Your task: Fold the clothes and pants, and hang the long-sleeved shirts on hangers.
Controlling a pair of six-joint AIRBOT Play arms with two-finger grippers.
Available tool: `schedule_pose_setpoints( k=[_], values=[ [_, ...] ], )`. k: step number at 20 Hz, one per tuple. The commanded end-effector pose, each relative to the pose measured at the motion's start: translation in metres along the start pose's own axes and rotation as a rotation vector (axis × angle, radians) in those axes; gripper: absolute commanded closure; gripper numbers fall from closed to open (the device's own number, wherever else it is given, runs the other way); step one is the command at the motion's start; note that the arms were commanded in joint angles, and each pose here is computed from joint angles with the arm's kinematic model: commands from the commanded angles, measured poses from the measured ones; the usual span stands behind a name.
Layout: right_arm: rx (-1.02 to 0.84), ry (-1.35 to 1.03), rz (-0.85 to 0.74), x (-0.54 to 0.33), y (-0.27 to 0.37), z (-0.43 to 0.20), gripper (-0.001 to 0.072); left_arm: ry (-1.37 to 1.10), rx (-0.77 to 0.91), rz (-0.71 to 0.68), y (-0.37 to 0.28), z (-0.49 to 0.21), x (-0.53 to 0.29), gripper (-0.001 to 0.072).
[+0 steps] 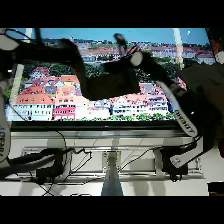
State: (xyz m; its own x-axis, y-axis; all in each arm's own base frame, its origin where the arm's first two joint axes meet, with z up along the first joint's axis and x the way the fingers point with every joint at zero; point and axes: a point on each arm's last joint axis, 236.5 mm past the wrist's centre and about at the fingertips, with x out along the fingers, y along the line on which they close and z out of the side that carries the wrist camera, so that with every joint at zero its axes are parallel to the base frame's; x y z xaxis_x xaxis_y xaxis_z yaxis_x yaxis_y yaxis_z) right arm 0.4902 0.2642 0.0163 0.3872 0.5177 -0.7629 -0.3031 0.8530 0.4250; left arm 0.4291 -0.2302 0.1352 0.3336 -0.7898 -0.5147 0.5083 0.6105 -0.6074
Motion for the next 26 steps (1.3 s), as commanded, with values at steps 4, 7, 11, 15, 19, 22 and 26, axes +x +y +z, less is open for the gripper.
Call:
schedule_pose_setpoints(
  k=[4,7,11,15,19,22,26],
  values=[
    [0.231,0.1,-0.224,-0.125,-0.194,-0.02,0.0689,-0.158,0.139,-0.038,-0.075,-0.019,0.181,0.0423],
    [0.301,0.167,-0.231,-0.145,-0.232,-0.048,0.0096,-0.246,0.168,0.058,-0.074,-0.016,0.203,-0.0001],
    [0.359,0.255,-0.16,-0.119,-0.241,-0.084,0.0096,-0.2,0.171,0.036,-0.06,-0.013,0.188,0.0001],
    [0.421,0.299,0.17,-0.053,-0.18,-0.102,0.0088,0.002,0.326,0.085,-0.009,-0.03,0.144,0.0003],
    [0.469,0.289,0.32,0.009,-0.121,-0.094,0.0088,0.168,0.356,0.298,0.072,-0.035,0.058,0.0003],
    [0.425,0.255,0.304,0.045,-0.088,-0.089,0.0134,0.269,0.322,0.495,0.121,-0.042,-0.026,0.0003],
    [0.359,0.228,0.276,0.066,-0.061,-0.086,0.0641,0.266,0.241,0.581,0.142,-0.043,-0.094,0.0004]
  ],
)
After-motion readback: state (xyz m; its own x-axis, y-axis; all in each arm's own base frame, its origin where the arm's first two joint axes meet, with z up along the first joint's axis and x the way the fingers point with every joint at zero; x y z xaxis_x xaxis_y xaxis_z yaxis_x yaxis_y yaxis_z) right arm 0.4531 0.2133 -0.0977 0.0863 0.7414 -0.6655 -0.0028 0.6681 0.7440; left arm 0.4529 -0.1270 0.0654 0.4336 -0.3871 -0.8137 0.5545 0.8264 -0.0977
